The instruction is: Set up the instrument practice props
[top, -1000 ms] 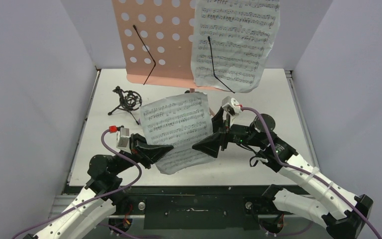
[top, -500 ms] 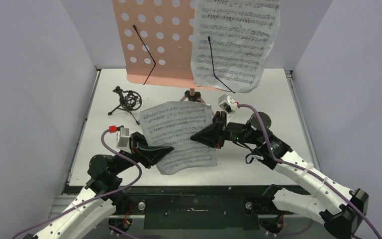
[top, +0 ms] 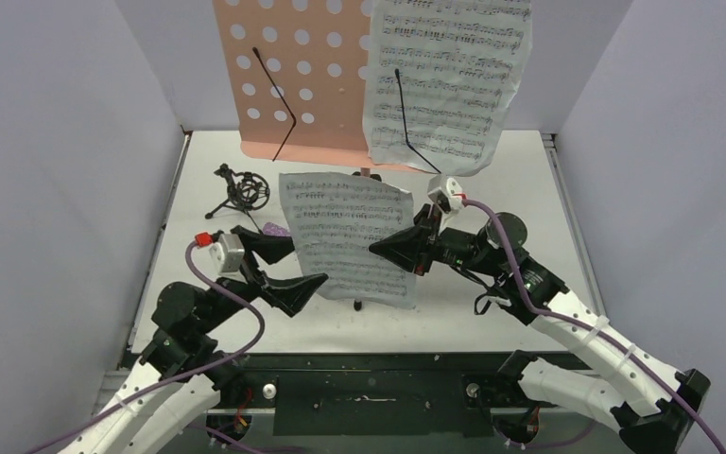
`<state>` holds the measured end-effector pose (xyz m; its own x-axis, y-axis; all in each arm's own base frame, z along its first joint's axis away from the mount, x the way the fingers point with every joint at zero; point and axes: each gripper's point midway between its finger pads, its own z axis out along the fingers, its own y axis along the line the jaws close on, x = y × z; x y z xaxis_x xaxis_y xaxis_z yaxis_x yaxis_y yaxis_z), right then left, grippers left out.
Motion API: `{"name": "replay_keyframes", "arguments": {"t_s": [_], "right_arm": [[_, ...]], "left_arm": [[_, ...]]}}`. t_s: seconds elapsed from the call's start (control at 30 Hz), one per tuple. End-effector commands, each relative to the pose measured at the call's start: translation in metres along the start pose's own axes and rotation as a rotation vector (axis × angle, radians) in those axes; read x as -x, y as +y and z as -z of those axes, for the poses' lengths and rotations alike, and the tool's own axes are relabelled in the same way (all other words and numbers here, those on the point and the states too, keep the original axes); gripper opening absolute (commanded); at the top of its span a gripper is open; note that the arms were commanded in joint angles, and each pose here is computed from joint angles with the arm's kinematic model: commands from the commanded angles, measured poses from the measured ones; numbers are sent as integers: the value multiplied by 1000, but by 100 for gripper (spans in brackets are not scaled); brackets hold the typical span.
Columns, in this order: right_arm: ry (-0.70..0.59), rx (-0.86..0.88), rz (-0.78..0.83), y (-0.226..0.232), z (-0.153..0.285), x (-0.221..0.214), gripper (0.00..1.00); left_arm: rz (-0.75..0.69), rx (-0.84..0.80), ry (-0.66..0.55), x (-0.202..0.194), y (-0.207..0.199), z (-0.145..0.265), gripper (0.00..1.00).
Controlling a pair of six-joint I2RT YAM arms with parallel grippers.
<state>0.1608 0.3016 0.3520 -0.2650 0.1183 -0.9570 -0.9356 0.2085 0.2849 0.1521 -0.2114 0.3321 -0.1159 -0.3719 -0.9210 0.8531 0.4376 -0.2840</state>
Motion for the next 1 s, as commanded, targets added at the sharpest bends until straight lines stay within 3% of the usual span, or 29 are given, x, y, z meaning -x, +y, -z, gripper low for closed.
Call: {"name": "replay_keyframes", "arguments": {"t_s": [0.0, 0.17, 0.37, 0.47, 0.63, 0.97], "right_arm": [[-161, -44, 123, 9, 11, 58, 5], [-244, -77, 179, 12, 17, 89, 5], [-366, -156, 207, 11, 27, 132, 5], [-395, -175, 218, 10, 27, 145, 5], [-406, -171, 231, 12, 23, 159, 5], [-447, -179, 243, 13, 17, 189, 5]], "left_arm": [[-225, 147, -8, 48, 13, 12, 97], [-342, 303, -46, 97, 24, 26, 97], [-371, 396, -204, 164, 19, 33, 97], [-358, 429, -226, 183, 21, 27, 97], [-314, 486, -142, 192, 30, 8, 97], [-191, 438, 21, 195, 26, -44, 95]]}}
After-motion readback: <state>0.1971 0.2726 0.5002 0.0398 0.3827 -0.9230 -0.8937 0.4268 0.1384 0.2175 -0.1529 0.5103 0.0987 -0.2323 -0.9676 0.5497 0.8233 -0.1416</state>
